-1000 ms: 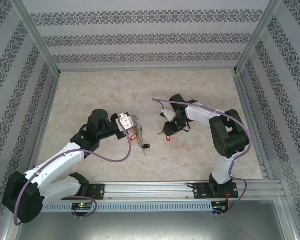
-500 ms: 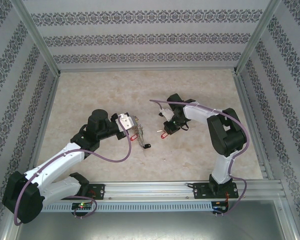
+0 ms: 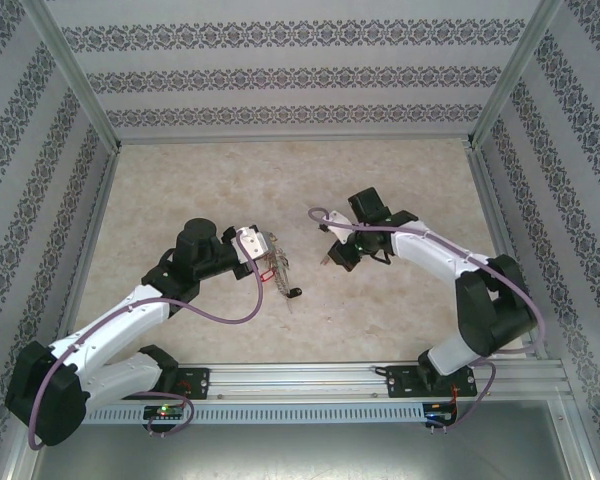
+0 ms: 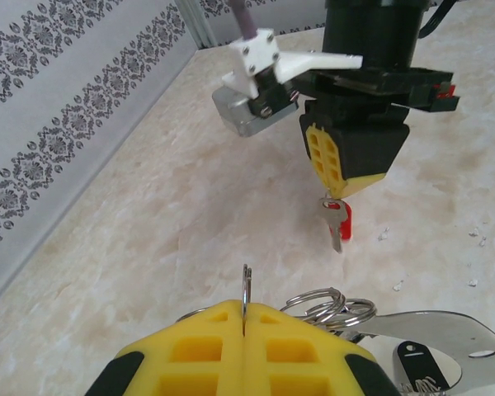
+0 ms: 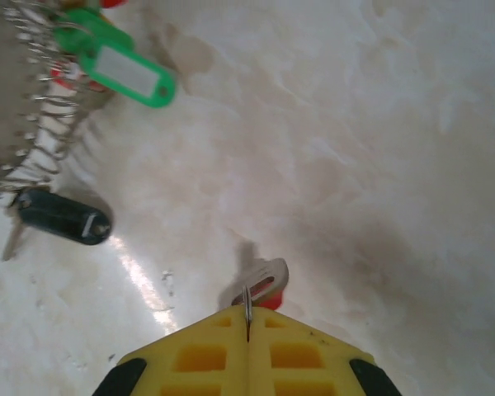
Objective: Put the keys on the keyring
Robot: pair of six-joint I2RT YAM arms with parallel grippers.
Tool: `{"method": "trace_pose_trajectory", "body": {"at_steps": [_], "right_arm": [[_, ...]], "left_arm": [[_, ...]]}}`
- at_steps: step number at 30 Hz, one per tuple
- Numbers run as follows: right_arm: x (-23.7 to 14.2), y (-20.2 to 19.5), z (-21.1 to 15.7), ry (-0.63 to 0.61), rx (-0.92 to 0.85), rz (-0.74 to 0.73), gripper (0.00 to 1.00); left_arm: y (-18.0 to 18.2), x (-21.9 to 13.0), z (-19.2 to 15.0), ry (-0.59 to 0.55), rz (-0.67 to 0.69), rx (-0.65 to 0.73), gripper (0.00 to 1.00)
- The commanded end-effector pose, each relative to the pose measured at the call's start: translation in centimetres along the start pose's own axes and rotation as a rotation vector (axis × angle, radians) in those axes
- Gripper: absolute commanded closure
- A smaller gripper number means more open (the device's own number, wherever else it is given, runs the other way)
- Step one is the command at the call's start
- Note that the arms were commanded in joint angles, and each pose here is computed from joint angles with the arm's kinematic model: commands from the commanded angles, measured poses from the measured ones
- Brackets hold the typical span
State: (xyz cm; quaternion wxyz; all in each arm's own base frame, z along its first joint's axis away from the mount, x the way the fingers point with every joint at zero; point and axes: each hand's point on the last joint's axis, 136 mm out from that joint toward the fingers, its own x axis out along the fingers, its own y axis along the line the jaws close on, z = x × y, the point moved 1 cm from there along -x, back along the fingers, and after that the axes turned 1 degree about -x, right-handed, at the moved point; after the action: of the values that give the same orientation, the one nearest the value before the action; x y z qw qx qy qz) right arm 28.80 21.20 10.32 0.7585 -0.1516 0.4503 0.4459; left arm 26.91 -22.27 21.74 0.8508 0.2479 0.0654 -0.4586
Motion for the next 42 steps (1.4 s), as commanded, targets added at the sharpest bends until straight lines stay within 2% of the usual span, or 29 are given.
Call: {"method": "trace_pose_trajectory", "body": {"at_steps": [1,9,15,31,42], "right_arm": [[-1.4,3.2,2.0,-0.118,-0.125,0.112,1.00],[-6.0,8.3,6.7,-0.353,-0.215,0.232,1.00],[-7.1,10.3,9.4,-0.438,-0.211,0.268,1.00],[-5.2,10.6,11.5,-0.404,-0.085,0.262,1.00],[-5.1,10.3,11.7,-0.430,-0.061,0.237,1.00]], "left_arm": [[0.7,0.0,1.9,-0.067,0.005,0.008,1.00],[0.3,0.6,2.8,-0.087,-0.019,0.079,1.00],[0.4,1.2,3.4,-0.094,-0.003,0.091,1.00],[0.2,1.7,4.4,-0.109,-0.002,0.039,1.00],[0.1,1.9,4.4,-0.098,-0.008,-0.001,1.00]]}}
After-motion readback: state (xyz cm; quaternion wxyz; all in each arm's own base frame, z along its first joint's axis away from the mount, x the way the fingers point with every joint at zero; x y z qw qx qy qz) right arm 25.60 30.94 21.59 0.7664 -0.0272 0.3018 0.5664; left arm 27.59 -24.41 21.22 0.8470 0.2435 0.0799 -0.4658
